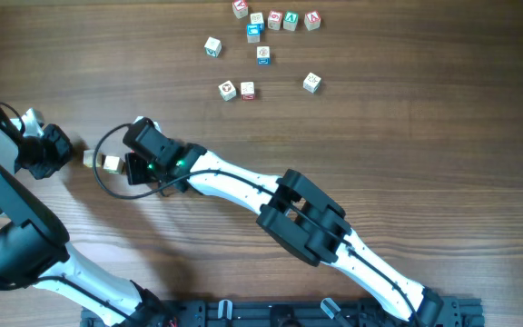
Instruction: Form a horizontal line
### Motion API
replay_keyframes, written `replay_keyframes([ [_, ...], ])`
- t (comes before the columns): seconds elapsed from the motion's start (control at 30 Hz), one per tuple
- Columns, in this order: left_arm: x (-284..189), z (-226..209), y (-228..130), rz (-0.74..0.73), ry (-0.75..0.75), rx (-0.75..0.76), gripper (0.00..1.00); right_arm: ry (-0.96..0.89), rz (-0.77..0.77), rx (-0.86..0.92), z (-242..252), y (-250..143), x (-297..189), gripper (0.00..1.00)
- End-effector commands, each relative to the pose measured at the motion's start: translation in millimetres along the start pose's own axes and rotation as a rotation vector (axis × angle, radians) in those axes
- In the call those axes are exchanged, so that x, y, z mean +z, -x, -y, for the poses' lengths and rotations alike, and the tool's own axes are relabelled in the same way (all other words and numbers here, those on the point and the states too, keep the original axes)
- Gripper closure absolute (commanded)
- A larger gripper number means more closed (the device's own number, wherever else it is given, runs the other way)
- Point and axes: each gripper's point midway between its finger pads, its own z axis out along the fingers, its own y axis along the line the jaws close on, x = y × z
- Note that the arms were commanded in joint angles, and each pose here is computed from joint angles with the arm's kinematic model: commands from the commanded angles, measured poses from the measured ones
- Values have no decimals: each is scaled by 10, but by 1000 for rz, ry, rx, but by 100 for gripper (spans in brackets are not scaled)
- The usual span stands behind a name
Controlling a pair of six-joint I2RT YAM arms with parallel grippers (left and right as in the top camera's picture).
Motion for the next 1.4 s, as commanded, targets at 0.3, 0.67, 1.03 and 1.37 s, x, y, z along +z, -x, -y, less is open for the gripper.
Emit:
replay_keyframes([
  [0.3, 4, 126, 7, 4, -70, 27, 96, -199, 90, -5, 198, 668, -1120, 93],
  [0.67, 1, 159, 29, 11, -90, 0, 96, -204, 76, 89, 882, 1083, -1347, 84],
  [1.03, 1, 156, 4, 1, -88, -3, 96, -241, 102, -171, 1056, 1124, -1156, 95],
  [1.37, -2, 149, -147, -59, -84, -21, 96, -29, 20, -313, 857, 923, -819, 95],
])
